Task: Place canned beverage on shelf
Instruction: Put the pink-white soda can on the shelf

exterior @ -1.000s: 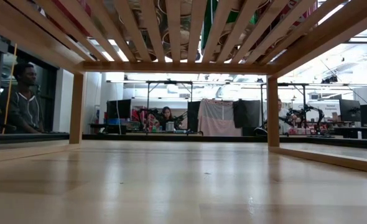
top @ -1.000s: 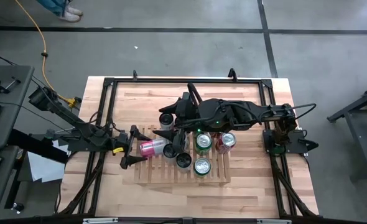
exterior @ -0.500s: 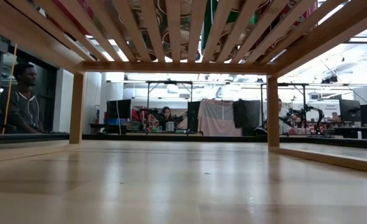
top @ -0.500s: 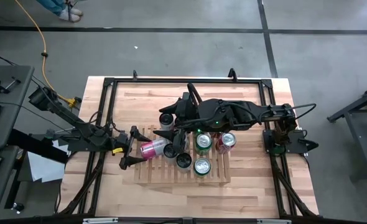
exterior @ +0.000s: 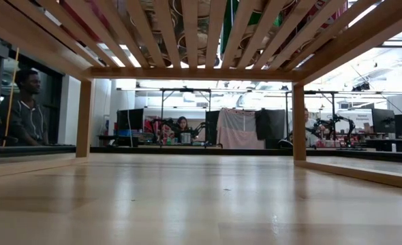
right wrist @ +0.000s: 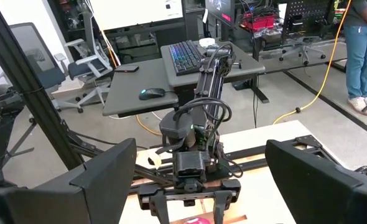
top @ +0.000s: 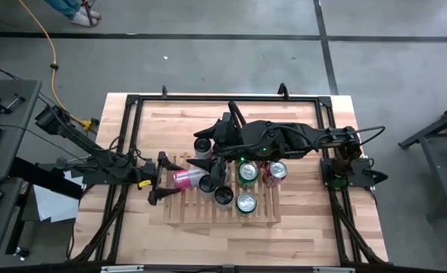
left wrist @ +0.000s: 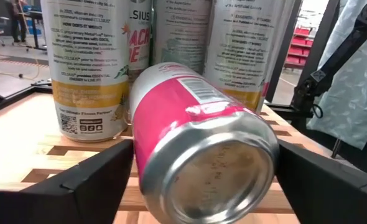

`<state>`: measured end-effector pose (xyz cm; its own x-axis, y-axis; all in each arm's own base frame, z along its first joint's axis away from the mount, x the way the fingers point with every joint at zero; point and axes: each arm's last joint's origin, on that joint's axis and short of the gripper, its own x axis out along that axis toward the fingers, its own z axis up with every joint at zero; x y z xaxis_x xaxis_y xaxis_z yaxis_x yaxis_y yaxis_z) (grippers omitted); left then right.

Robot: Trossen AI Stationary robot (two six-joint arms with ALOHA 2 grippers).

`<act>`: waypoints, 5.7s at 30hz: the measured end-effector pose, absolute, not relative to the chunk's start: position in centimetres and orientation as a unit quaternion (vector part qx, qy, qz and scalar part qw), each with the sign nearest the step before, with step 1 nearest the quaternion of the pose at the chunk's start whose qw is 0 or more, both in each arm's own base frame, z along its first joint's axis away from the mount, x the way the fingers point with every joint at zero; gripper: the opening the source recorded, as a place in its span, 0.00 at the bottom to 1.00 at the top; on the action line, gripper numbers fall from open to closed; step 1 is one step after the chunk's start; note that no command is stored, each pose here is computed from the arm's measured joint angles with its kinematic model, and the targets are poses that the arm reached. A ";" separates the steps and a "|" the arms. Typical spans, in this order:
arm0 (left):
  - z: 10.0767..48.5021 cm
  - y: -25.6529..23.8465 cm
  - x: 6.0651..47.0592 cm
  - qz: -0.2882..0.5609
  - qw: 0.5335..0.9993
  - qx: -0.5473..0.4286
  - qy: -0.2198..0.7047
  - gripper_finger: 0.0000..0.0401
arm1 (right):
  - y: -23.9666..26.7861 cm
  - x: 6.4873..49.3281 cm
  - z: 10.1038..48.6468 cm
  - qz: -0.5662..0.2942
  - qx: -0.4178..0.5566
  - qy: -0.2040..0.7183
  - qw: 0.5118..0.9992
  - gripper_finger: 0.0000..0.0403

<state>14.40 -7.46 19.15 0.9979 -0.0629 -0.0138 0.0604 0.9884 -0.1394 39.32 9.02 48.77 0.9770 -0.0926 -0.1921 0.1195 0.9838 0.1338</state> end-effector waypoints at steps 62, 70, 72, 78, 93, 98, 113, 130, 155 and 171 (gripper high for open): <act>33.4 -6.3 10.7 -0.064 0.978 -0.026 -0.198 0.74 | 7.4 40.0 48.6 0.004 -0.007 0.099 0.995 0.84; 33.9 -6.9 11.6 -0.058 0.981 -0.019 -0.184 0.74 | 7.4 40.6 47.8 0.014 -0.012 0.116 0.993 0.84; 34.0 -7.1 11.9 -0.056 0.982 -0.012 -0.182 0.74 | 7.4 40.7 47.8 0.031 -0.014 0.116 0.993 0.84; 34.9 -7.4 12.4 -0.040 0.983 0.012 -0.180 0.74 | 7.4 41.4 46.9 0.050 -0.022 0.130 0.990 0.84; 34.9 -8.2 13.5 -0.029 0.986 0.026 -0.164 0.74 | 7.1 41.9 46.8 0.083 -0.009 0.122 0.989 0.79; 34.9 -8.1 13.5 -0.021 0.986 0.024 -0.163 0.80 | 7.2 41.9 46.8 0.083 -0.009 0.122 0.989 0.71; 36.3 -6.8 12.0 -0.003 0.993 -0.008 -0.120 0.84 | 6.7 40.8 47.3 0.068 -0.013 0.137 0.988 0.71; 42.8 -3.5 8.3 0.071 0.950 -0.295 -0.068 0.84 | 7.7 39.7 46.8 0.096 -0.161 0.176 0.967 0.71; 43.9 -4.6 9.2 -0.012 0.906 -0.421 -0.041 0.84 | 7.9 42.1 45.7 0.082 -0.199 0.140 0.967 0.71; 41.7 -7.9 13.1 -0.101 0.885 -0.442 0.104 0.84 | 10.1 41.8 46.4 0.188 -0.131 0.096 0.969 0.71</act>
<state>13.12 -7.95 41.72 0.9579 -0.2710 -0.0947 0.0874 0.5895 -0.8031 41.77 10.09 46.45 0.9111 0.3385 -0.2351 -0.3889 0.8950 -0.2183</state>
